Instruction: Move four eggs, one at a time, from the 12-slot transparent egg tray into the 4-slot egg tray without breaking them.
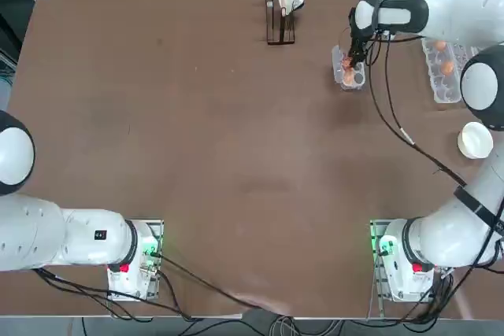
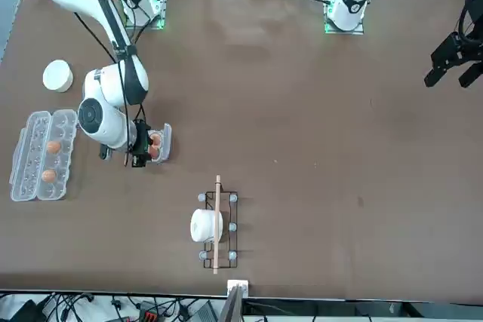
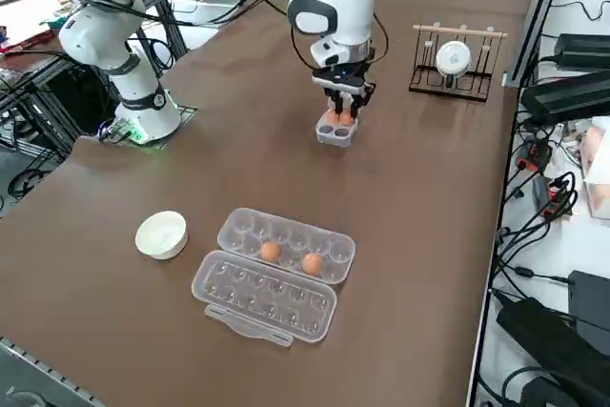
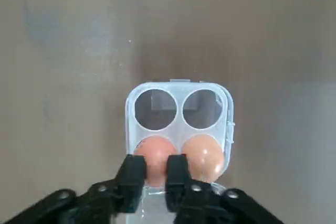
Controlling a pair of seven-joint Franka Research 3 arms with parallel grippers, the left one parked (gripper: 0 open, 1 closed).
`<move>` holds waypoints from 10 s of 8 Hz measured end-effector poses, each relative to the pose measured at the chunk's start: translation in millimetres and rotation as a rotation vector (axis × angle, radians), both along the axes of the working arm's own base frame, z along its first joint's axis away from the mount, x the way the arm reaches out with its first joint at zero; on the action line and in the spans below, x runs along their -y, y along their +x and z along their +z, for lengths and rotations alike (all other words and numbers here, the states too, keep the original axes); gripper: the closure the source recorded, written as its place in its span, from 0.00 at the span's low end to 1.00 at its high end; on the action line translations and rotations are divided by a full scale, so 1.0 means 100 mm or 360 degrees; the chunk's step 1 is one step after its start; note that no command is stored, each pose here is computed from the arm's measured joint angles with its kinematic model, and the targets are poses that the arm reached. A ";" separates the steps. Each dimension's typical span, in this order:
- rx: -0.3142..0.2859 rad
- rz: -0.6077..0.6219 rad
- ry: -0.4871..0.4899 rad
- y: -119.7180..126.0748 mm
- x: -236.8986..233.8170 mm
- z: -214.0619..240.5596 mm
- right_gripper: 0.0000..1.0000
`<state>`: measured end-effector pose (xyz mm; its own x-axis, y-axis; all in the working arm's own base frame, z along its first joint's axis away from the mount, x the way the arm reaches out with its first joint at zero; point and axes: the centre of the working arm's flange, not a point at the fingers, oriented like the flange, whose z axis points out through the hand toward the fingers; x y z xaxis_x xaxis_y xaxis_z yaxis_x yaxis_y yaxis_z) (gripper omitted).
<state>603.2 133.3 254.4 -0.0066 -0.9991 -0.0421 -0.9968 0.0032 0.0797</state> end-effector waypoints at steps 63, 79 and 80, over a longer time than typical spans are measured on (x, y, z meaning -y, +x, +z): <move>0.0048 -0.0126 0.0042 -0.43 0.44 0.07 0.42; -0.0002 0.0002 0.0013 -0.32 0.94 0.68 0.00; 0.0013 0.0065 0.0012 -0.31 1.25 0.83 0.00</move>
<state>572.1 7.9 337.9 0.0345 -0.9982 -0.0493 -0.9967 -0.0380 0.0713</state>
